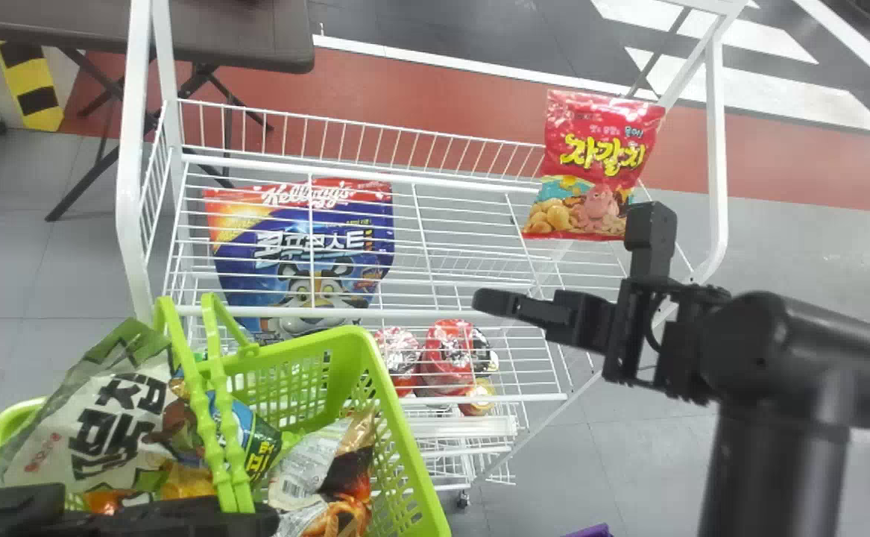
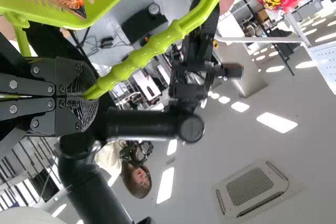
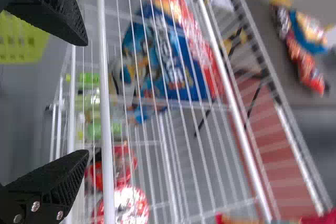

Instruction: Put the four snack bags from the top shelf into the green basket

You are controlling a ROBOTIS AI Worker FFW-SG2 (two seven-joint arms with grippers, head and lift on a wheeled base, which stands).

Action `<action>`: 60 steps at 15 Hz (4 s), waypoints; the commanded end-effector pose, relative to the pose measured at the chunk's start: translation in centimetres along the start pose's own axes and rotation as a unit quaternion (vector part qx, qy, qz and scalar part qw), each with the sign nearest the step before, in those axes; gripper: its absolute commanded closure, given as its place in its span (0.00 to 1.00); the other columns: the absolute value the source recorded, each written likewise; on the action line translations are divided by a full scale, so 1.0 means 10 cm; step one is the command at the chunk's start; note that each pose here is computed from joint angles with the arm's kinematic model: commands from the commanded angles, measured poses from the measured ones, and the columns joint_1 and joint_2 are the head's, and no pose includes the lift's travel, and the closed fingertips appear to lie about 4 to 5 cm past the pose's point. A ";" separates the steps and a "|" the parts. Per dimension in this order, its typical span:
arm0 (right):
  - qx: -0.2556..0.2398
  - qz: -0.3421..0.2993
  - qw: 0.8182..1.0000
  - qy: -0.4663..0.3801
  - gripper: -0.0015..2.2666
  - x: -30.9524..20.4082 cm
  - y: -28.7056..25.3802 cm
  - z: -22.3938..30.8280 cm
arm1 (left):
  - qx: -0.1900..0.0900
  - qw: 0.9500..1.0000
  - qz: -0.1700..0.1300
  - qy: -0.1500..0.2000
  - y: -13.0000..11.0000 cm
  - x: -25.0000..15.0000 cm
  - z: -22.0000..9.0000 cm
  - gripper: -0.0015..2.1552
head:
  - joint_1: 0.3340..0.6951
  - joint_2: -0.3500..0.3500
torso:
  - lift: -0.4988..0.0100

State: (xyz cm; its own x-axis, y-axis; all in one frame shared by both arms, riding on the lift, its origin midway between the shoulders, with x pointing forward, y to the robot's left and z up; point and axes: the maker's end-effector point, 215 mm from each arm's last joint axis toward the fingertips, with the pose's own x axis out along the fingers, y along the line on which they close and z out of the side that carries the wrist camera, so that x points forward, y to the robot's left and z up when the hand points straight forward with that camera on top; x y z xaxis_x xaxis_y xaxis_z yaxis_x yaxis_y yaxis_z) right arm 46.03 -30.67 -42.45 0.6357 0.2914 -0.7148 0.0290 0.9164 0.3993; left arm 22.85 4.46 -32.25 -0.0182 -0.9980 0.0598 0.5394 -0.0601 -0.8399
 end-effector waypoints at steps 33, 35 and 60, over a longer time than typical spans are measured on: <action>-0.046 -0.043 0.997 -0.049 1.00 -0.41 -0.02 0.71 | 0.019 0.998 0.023 -0.046 0.14 -0.40 0.14 1.00 | 1.00 0.00 | 0.97; -0.077 0.015 0.995 -0.068 1.00 -0.56 0.49 0.67 | 0.021 0.998 0.028 -0.050 0.14 -0.46 0.22 1.00 | 1.00 0.00 | 0.97; -0.136 0.317 0.936 0.073 1.00 -0.53 2.81 -1.02 | 0.018 0.998 0.032 -0.049 0.12 -0.46 0.55 1.00 | 1.00 0.63 | 0.97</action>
State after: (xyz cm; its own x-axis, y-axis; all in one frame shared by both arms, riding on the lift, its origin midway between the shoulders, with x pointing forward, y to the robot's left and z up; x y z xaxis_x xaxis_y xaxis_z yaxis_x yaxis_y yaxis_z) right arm 37.05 -3.76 -31.80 0.3872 0.8152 -0.4308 -0.5471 0.5792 0.6044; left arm 28.37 9.05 -30.86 0.1059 -0.9931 0.0495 0.5657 0.0192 -0.8244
